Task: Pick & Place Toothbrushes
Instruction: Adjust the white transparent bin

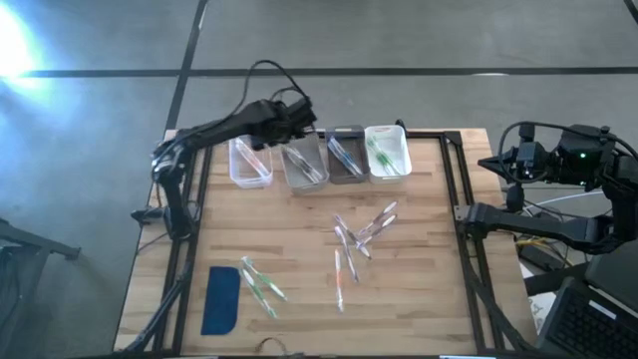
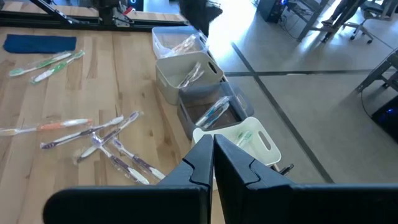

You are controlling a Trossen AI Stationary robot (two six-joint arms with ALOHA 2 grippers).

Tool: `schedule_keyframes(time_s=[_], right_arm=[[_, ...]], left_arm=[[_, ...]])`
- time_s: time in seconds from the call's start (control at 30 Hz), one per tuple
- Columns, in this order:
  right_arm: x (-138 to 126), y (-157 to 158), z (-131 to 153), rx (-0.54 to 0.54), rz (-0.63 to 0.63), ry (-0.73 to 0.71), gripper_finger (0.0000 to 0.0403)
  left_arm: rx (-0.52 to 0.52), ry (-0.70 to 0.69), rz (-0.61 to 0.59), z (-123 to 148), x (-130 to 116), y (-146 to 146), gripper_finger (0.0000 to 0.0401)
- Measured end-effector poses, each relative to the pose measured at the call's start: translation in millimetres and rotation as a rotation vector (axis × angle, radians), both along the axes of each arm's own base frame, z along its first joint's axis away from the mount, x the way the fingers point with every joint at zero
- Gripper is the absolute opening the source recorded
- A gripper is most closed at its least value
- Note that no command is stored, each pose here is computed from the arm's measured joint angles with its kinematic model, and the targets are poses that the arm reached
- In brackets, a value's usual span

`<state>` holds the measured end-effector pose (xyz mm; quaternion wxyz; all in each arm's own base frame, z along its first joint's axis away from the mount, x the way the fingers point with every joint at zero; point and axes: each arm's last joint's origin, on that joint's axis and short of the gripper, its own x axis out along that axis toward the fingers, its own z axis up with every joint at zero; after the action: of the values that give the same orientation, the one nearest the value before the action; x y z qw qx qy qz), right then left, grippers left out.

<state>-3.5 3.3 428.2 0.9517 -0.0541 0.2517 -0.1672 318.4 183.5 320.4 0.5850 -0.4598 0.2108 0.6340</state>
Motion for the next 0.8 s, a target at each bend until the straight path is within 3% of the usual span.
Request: schedule_keyframes(time_s=[0.2,0.47,0.8], right_arm=[[0.0,0.0,0.0,0.001,0.000,-0.001,0.0008],[0.0,0.0,0.0,0.001,0.000,0.000,0.0008],[0.0,0.0,-0.1,0.002,-0.001,-0.001,0.0008]], left_arm=[[-0.040,0.282,0.056,29.6,-64.4,-16.0,0.0152],[-0.075,0.447,0.027,33.9,-111.8,-9.2,0.0014],[-0.201,0.623,0.000,-6.3,-142.4,4.5,0.0005]])
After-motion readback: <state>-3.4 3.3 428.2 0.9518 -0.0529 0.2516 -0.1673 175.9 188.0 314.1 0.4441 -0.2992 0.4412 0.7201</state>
